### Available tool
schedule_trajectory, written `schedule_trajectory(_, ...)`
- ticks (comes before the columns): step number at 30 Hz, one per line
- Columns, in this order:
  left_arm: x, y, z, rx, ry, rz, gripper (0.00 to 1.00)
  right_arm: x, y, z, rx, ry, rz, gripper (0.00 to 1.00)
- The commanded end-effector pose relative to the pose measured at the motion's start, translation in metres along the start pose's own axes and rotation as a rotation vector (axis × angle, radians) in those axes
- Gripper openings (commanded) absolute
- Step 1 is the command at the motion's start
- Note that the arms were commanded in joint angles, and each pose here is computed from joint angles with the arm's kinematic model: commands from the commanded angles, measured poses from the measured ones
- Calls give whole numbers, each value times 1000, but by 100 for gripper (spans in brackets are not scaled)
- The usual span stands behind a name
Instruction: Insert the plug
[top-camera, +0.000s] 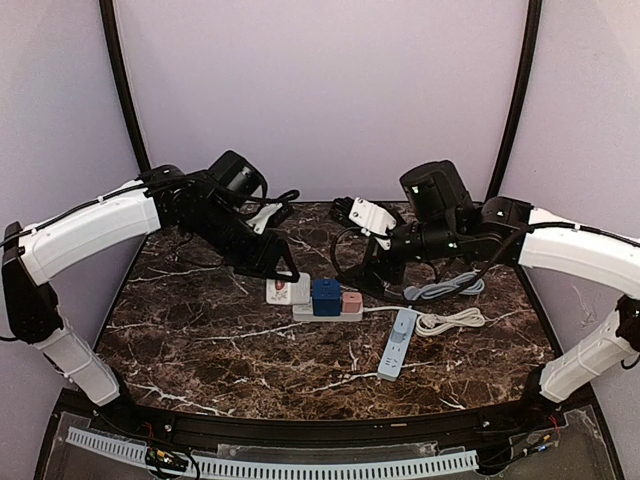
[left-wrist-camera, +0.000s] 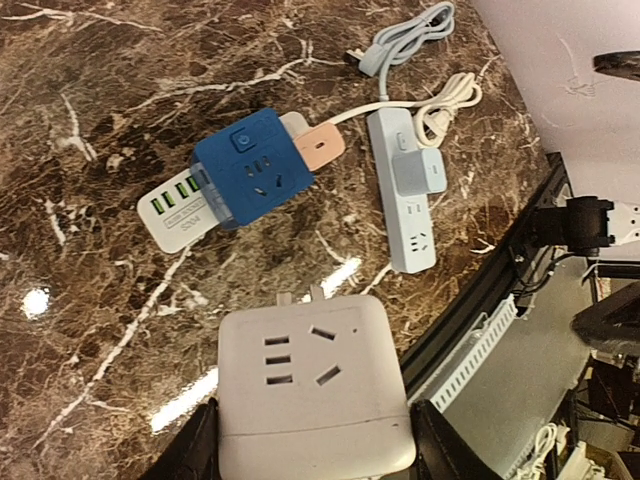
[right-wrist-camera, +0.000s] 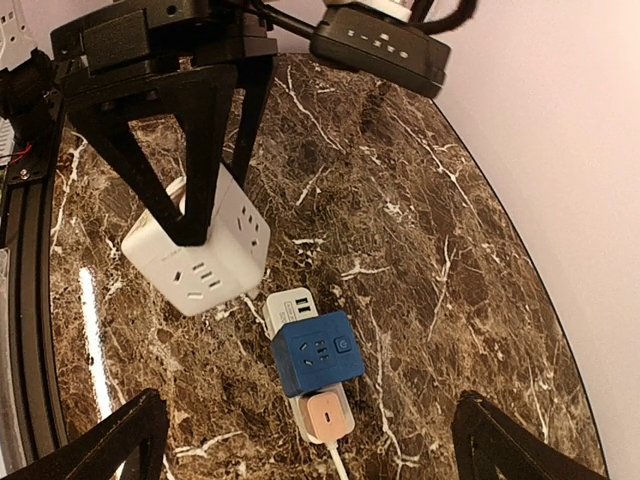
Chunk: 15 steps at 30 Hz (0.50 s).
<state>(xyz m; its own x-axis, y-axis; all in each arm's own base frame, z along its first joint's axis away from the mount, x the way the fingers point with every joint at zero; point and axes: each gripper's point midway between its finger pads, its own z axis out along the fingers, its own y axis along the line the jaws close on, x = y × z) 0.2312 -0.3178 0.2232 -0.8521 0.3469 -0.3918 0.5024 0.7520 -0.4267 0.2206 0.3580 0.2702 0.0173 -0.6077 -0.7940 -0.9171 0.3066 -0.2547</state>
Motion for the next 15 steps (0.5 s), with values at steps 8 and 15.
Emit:
schedule_trajectory(8, 0, -36, -16, 242, 158, -210, 35, -31, 33, 28, -87, -110, -170, 99)
schedule_trajectory(15, -2, -42, -20, 296, 171, -240, 34, -33, 50, 35, -145, -138, -230, 99)
